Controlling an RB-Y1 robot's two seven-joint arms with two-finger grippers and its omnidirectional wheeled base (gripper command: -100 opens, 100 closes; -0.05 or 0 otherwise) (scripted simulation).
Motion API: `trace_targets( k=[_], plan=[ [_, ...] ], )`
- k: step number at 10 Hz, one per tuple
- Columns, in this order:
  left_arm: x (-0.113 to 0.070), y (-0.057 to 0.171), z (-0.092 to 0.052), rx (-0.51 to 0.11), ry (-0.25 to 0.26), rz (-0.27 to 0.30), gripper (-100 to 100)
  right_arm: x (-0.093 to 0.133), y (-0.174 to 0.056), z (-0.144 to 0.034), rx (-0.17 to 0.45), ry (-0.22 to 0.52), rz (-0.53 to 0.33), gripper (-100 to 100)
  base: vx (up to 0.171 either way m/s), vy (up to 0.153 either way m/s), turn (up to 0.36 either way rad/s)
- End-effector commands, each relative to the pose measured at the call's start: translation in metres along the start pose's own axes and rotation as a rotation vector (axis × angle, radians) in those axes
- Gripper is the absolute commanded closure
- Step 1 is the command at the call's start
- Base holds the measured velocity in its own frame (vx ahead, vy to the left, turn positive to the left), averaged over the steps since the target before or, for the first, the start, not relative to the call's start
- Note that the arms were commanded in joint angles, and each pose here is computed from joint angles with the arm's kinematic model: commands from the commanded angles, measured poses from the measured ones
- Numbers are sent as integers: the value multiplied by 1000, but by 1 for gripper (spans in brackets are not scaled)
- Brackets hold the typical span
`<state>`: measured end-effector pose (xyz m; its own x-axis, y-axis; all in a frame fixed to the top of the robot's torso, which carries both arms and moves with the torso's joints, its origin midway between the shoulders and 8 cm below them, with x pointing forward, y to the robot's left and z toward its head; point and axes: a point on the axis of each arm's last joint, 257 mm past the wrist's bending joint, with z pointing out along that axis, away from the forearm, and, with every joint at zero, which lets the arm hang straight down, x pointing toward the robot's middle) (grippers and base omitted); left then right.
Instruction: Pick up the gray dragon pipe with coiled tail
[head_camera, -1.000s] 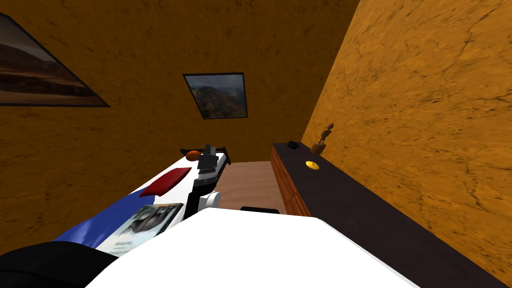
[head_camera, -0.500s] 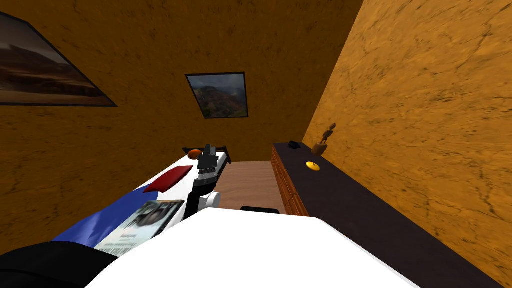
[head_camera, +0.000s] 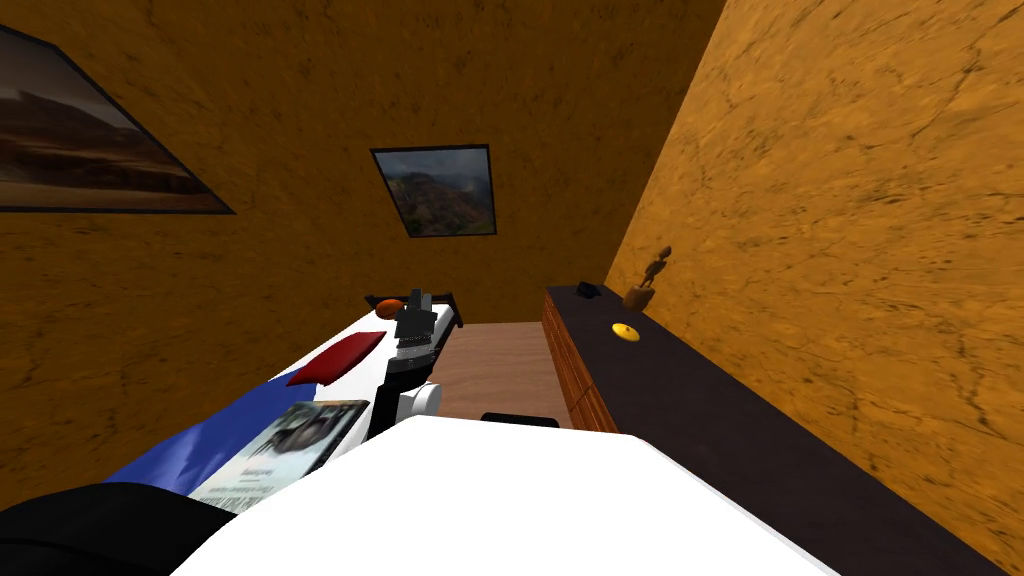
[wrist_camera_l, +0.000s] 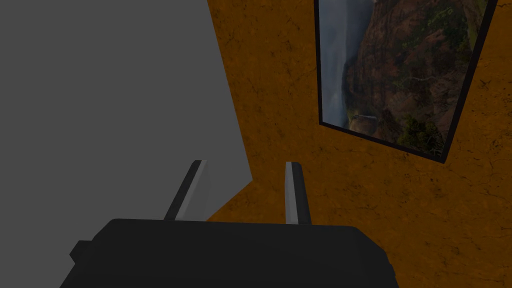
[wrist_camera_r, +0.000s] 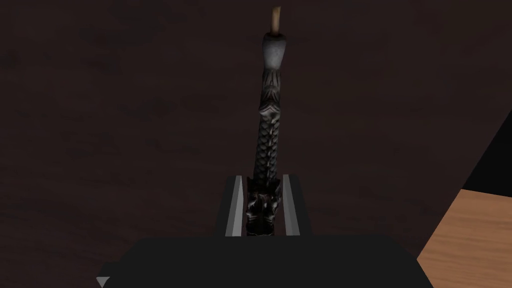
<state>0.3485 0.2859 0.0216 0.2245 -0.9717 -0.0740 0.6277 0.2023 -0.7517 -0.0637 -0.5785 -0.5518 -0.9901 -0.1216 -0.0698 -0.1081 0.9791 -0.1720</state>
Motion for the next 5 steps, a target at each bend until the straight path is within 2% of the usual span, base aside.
trace_targets(
  k=[1,2,4,5],
  plan=[
    [0,0,0,0,0,0,0,0,0,0,0,0,0,0,0,0,0],
    [0,0,0,0,0,0,0,-3,-11,-8,1,0,-10,100,14,40,-91],
    [0,0,0,0,0,0,0,-4,-12,-10,3,0,-13,100,9,46,-53],
    [0,0,0,0,0,0,0,-4,-13,-10,2,0,-12,0,1,6,1]
  ],
)
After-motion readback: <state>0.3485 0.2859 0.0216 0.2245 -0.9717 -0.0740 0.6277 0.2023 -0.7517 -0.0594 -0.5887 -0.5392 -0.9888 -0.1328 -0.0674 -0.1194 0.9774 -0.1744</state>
